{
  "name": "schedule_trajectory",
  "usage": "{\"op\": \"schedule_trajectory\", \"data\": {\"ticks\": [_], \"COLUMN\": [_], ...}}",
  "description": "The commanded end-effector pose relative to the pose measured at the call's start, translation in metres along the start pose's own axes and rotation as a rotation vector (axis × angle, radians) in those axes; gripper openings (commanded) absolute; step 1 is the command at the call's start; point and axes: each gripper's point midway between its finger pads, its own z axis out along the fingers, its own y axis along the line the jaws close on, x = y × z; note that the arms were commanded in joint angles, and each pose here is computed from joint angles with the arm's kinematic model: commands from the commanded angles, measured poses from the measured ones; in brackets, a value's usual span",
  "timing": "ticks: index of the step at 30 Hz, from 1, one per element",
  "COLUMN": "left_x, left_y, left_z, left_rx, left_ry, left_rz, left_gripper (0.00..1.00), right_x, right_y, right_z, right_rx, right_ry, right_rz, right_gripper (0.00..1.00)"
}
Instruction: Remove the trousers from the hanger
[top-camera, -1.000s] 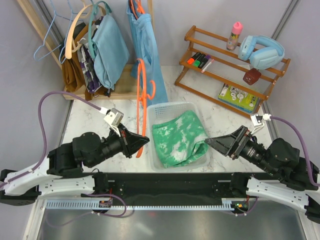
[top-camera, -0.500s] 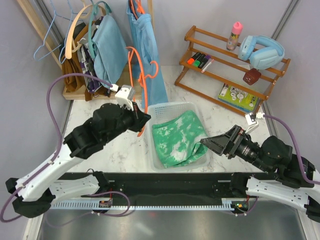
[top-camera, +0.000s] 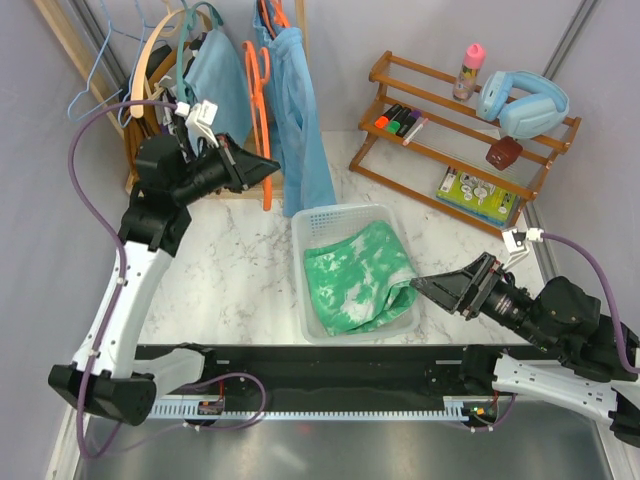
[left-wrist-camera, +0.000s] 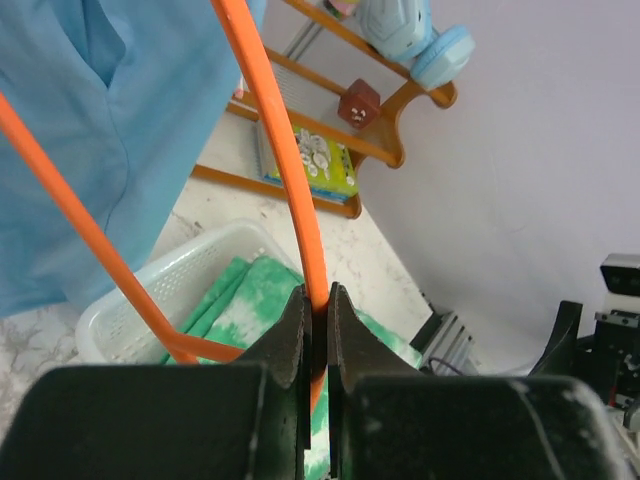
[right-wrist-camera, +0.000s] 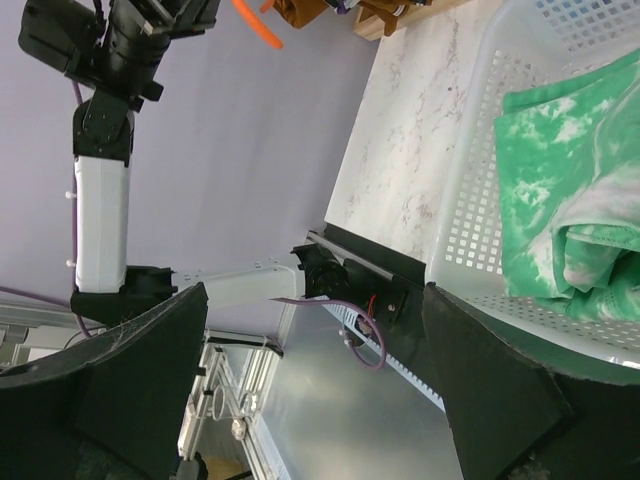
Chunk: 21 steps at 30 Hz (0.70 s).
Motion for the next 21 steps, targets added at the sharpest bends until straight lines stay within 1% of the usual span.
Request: {"op": "schedule_trajectory", "data": {"ticks": [1,2,6,7,8,9,10,11,13,14,15,17,18,20,21], "left_x": [-0.039,-0.049,-0.077,-0.083,-0.087,-0.100,-0.108,-0.117,-0.134,-0.141,-0.144,-0.154,-0.164,-0.169,-0.179], "left_y": [-0.020,-0.028,-0.027,-0.023,-0.015,-0.021,-0.015,-0.012,-0.002,0.001,0.008,0.012,0.007,0.019,0.010], "left_z": [-0.002,-0.004,0.000,0.001,0.008,0.006,0.007,0.009,0.013,0.015,0.023,0.029,0.030,0.043,0.042], "left_rx": [0.184,0.231,0.285,0.283,0.277,0.299,0.292,0.291,0.304,0.308,0.310,0.316,0.328,0.330,0.352], "left_ry": [-0.051,-0.074,-0.117,-0.126,-0.120,-0.148,-0.164,-0.180,-0.221,-0.232,-0.230,-0.244,-0.254,-0.236,-0.246], "left_rz": [-0.032,-0.033,-0.051,-0.057,-0.103,-0.085,-0.099,-0.151,-0.185,-0.257,-0.290,-0.321,-0.309,-0.349,-0.330], "left_gripper": [0.02,0.02,0.02,0.02,0.02,0.02,0.02,0.02,0.02,0.02,0.02,0.02,0.02,0.02,0.02], "right_x": [-0.007,-0.006,-0.006,-0.007,-0.007,-0.007,-0.008,-0.008,-0.008,-0.009,-0.010,-0.011,-0.012,-0.013,-0.013], "right_y": [-0.001,-0.001,0.002,0.003,0.004,0.005,0.007,0.008,0.010,0.010,0.011,0.012,0.013,0.014,0.013], "right_z": [-0.005,-0.005,-0.006,-0.007,-0.008,-0.008,-0.009,-0.009,-0.009,-0.009,-0.009,-0.009,-0.010,-0.010,-0.010], "right_rx": [0.002,0.003,-0.001,-0.007,-0.009,-0.010,-0.016,-0.017,-0.019,-0.020,-0.019,-0.020,-0.024,-0.024,-0.022], "right_ry": [-0.027,-0.023,-0.018,-0.016,-0.017,-0.014,-0.015,-0.016,-0.012,-0.014,-0.015,-0.021,-0.022,-0.025,-0.026], "right_rz": [-0.009,-0.008,-0.008,-0.007,-0.006,-0.005,-0.004,-0.004,-0.009,-0.010,-0.011,-0.013,-0.010,-0.010,-0.010], "right_gripper": [0.95,0.95,0.95,0.95,0.95,0.95,0.95,0.95,0.95,0.95,0.95,0.95,0.95,0.95,0.95]}}
